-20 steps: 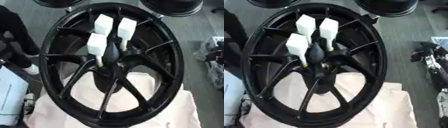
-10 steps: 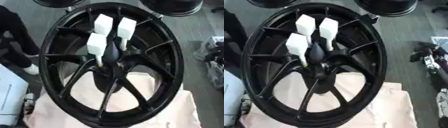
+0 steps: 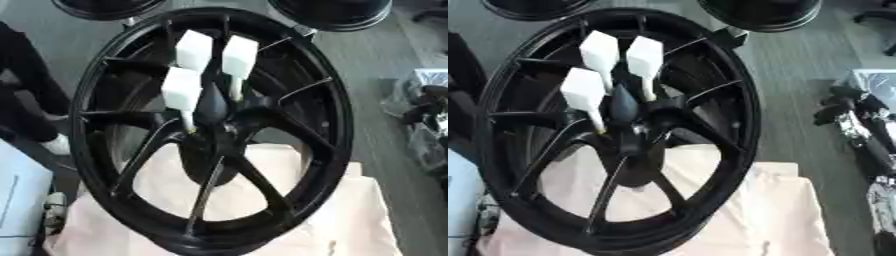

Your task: Pull the pin out of the wheel hub.

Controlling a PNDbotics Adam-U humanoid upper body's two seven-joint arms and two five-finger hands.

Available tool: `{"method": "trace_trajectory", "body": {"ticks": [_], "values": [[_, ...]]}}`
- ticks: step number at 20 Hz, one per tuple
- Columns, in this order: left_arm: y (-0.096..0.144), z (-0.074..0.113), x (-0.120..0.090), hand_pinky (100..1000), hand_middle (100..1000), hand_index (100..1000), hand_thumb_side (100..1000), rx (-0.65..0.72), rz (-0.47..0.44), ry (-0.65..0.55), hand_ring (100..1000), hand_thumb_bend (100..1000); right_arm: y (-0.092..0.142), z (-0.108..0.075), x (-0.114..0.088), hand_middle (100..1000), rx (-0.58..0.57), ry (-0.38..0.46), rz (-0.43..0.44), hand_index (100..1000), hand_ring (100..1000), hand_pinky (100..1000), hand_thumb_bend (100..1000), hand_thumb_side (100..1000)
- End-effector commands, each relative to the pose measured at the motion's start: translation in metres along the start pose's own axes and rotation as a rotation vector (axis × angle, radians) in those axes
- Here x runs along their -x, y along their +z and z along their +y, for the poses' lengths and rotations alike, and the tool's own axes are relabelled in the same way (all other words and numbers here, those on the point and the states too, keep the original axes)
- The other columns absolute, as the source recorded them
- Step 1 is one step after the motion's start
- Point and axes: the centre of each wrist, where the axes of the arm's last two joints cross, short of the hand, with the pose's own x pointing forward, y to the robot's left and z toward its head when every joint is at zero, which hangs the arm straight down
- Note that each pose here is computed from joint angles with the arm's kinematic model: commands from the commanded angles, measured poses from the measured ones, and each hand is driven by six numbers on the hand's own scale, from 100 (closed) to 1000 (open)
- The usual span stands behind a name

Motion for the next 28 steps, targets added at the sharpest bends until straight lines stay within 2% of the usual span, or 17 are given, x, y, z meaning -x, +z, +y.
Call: {"method": "trace_trajectory", "body": {"ticks": [1, 6, 9, 11, 12, 16, 20, 25, 27, 28], "values": [[-0.017, 0.01, -0.031, 883, 1000, 830, 571, 0.141, -0.043, -0.093, 1000, 100, -0.003, -0.009, -0.01, 590, -0.011, 0.051, -0.017, 752, 563, 557, 100, 470], [-0.041, 0.017, -0.066, 858, 1000, 824, 503, 0.346, -0.097, -0.279, 1000, 100, 0.0, -0.01, -0.009, 590, -0.016, 0.066, -0.004, 753, 563, 558, 100, 470], [-0.046, 0.022, -0.085, 854, 1000, 826, 489, 0.449, -0.122, -0.386, 1000, 100, 0.001, -0.01, -0.009, 591, -0.023, 0.072, -0.001, 753, 563, 558, 100, 470], [-0.049, 0.02, -0.1, 854, 1000, 827, 500, 0.532, -0.141, -0.455, 1000, 100, 0.001, -0.009, -0.009, 591, -0.03, 0.074, -0.001, 753, 563, 558, 100, 470], [-0.049, 0.018, -0.106, 859, 1000, 832, 551, 0.574, -0.141, -0.481, 1000, 100, 0.0, -0.009, -0.009, 591, -0.035, 0.075, -0.003, 753, 563, 559, 100, 470], [-0.054, 0.006, -0.107, 866, 1000, 839, 700, 0.715, -0.092, -0.516, 1000, 100, -0.001, -0.007, -0.009, 591, -0.053, 0.078, -0.004, 753, 562, 559, 100, 470], [-0.064, -0.008, -0.106, 865, 1000, 845, 788, 0.82, -0.04, -0.536, 1000, 100, 0.0, -0.007, -0.008, 592, -0.059, 0.084, 0.001, 754, 561, 559, 100, 470], [-0.084, -0.027, -0.112, 867, 949, 848, 813, 0.928, -0.011, -0.591, 1000, 100, 0.002, -0.007, -0.007, 592, -0.065, 0.094, 0.01, 754, 560, 559, 100, 470], [-0.094, -0.034, -0.112, 865, 893, 850, 829, 0.963, 0.002, -0.598, 960, 100, 0.002, -0.006, -0.006, 592, -0.067, 0.096, 0.014, 754, 560, 559, 100, 470], [-0.098, -0.037, -0.112, 865, 893, 850, 829, 0.98, 0.012, -0.597, 960, 100, 0.003, -0.006, -0.006, 592, -0.067, 0.097, 0.016, 754, 560, 559, 100, 470]]}}
